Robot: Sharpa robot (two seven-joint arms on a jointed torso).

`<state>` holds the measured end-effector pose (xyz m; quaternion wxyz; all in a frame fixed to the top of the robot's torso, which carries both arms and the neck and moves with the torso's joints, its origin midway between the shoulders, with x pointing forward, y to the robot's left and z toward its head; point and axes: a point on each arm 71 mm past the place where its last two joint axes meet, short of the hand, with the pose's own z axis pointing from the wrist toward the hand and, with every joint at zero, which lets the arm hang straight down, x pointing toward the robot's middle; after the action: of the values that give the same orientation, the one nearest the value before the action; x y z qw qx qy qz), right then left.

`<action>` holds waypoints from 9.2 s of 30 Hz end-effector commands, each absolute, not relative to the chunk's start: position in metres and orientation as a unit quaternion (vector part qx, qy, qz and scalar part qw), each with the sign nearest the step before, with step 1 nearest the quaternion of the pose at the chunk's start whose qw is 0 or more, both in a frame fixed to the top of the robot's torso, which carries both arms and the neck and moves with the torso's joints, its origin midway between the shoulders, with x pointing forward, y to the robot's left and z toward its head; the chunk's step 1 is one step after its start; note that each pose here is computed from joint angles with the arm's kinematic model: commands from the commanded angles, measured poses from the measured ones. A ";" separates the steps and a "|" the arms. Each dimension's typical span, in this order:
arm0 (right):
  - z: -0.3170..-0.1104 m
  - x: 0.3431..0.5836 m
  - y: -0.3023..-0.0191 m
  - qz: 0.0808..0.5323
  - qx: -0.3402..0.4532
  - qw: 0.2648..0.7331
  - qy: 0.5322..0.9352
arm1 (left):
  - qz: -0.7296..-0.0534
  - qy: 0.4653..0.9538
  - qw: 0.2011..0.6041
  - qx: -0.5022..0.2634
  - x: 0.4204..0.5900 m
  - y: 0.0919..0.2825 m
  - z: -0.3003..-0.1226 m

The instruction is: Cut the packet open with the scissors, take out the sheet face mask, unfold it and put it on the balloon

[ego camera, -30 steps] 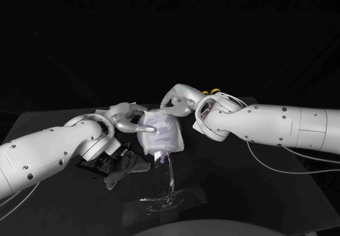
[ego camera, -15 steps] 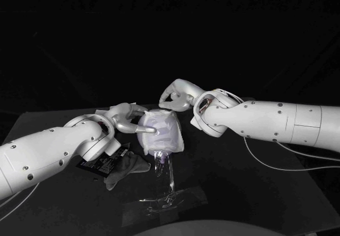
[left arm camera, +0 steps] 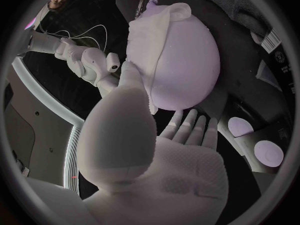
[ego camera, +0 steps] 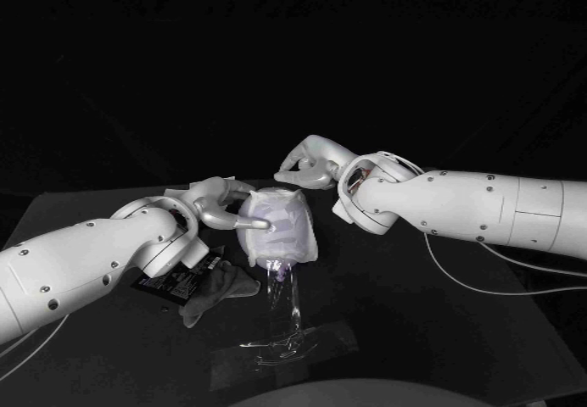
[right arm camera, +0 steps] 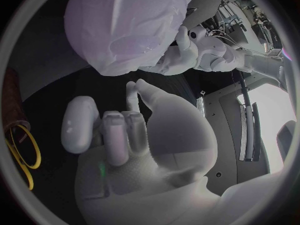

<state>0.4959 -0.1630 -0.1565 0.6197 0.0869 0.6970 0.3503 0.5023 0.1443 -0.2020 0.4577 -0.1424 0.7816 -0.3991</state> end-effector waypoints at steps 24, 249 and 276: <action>-0.167 0.491 -0.163 0.328 0.082 0.569 0.750 | -0.400 0.784 0.455 -0.137 0.501 0.142 -0.202; -0.210 0.429 -0.199 0.461 0.032 0.686 0.563 | -0.336 0.820 0.437 -0.154 0.540 0.153 -0.139; -0.235 0.430 -0.175 0.443 0.039 0.629 0.638 | -0.330 0.832 0.426 -0.128 0.537 0.137 -0.142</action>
<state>0.4301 -0.1766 -0.2320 0.6407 0.0471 0.6222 0.4473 0.5378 0.1394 -0.1426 0.4299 -0.1348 0.8290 -0.3313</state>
